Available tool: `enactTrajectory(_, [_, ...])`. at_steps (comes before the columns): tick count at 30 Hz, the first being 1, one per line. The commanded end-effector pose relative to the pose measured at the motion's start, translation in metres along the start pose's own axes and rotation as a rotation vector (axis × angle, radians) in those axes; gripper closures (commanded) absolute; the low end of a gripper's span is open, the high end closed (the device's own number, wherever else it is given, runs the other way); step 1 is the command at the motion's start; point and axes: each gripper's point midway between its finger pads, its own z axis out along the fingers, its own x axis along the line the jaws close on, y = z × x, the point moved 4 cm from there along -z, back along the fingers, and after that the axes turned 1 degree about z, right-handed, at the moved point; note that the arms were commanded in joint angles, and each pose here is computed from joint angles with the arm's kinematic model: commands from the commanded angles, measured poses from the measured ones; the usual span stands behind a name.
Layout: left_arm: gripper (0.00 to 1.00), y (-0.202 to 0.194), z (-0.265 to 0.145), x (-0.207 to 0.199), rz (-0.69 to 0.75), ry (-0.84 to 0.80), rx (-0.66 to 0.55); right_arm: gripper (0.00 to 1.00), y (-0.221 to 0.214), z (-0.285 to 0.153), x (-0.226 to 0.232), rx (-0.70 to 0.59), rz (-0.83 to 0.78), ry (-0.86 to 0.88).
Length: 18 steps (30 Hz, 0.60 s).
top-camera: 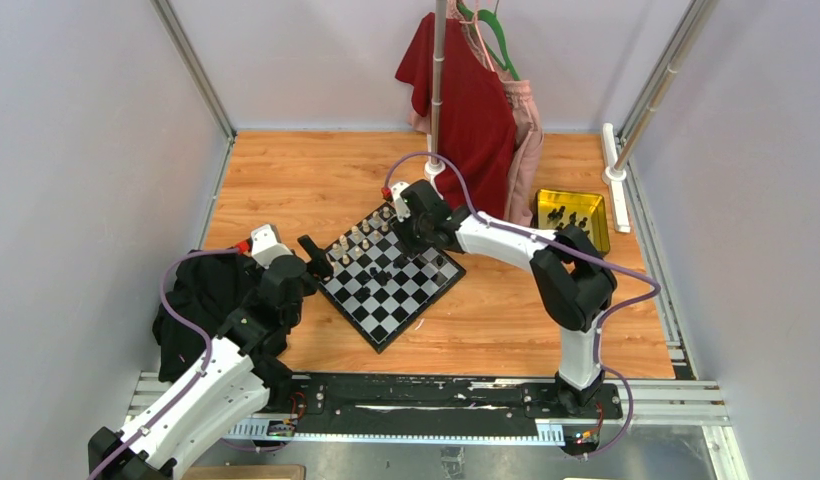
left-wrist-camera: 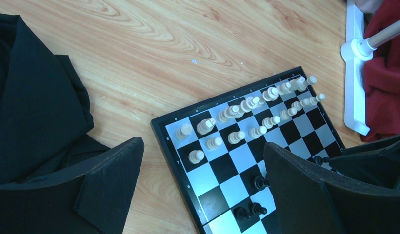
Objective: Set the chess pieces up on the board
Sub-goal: Pick up the chess piece from the chessboard.
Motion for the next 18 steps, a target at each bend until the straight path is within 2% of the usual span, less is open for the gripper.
enactTrajectory(1, [0.0,0.003,-0.001,0.001,-0.011,0.008,-0.024,0.61,0.001,0.007,0.009,0.016,-0.026,0.03])
enactTrajectory(13, [0.0,0.003,0.0,0.002,-0.01,0.013,-0.028,0.63,0.0,0.017,0.01,0.027,-0.024,0.037])
enactTrajectory(18, [0.0,0.002,0.0,0.003,-0.01,0.015,-0.029,0.68,-0.001,0.02,0.01,0.032,-0.025,0.042])
